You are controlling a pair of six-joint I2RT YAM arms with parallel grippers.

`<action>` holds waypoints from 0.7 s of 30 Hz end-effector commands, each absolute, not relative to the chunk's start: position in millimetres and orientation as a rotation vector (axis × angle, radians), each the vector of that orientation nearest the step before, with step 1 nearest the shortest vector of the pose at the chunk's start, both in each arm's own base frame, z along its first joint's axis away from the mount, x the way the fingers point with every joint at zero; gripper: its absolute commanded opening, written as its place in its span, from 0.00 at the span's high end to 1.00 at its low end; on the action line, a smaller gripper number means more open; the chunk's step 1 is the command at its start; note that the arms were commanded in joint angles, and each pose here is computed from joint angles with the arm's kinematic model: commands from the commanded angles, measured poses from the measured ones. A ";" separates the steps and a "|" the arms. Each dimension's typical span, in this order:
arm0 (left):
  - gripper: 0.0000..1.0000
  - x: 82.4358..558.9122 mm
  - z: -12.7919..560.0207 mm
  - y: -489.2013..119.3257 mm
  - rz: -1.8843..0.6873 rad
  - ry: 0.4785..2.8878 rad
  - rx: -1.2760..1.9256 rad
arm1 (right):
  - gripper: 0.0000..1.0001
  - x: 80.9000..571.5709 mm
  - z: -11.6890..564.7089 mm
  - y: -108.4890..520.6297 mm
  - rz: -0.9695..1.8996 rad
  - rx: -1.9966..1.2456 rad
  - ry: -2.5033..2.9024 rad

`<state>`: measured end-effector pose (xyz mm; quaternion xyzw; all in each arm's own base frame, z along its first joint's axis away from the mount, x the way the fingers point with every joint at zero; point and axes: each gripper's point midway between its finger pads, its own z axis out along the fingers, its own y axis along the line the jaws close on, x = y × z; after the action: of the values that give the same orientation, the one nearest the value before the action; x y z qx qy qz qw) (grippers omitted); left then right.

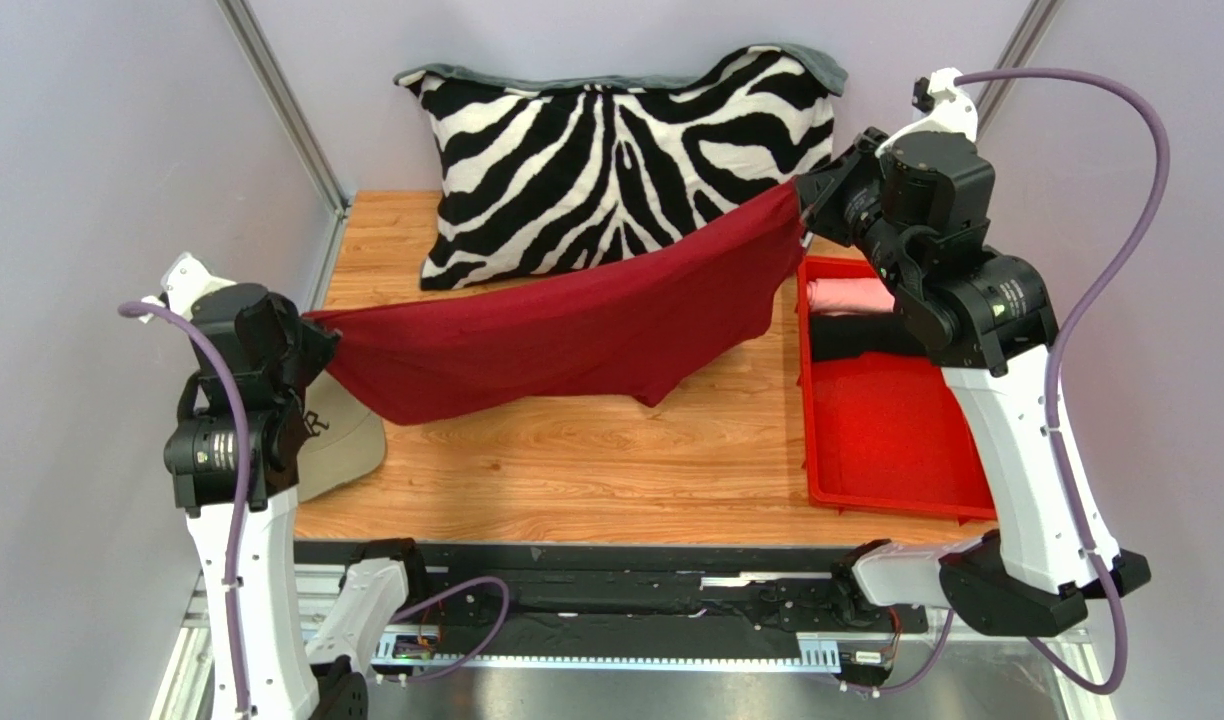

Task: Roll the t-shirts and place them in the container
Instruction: Flatten out the T-shirt at the center of the board.

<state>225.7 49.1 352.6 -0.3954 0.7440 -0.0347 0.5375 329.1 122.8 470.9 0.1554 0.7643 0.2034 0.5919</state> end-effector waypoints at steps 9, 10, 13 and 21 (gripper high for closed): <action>1.00 372.7 457.2 43.3 -0.296 1.619 -0.841 | 1.00 413.1 550.8 111.6 0.493 0.368 1.513; 1.00 380.5 467.7 42.1 -0.313 1.605 -0.826 | 1.00 418.4 557.6 111.6 0.495 0.371 1.495; 1.00 406.6 490.6 46.2 -0.311 1.594 -0.807 | 1.00 416.8 596.4 105.5 0.513 0.378 1.391; 1.00 373.9 502.6 46.5 -0.313 1.593 -0.786 | 1.00 363.2 606.6 93.8 0.598 0.410 1.336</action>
<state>409.2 42.9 497.5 -0.3446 0.6969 -0.1419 0.6127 421.6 111.4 554.7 0.1775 0.6732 0.2254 0.6815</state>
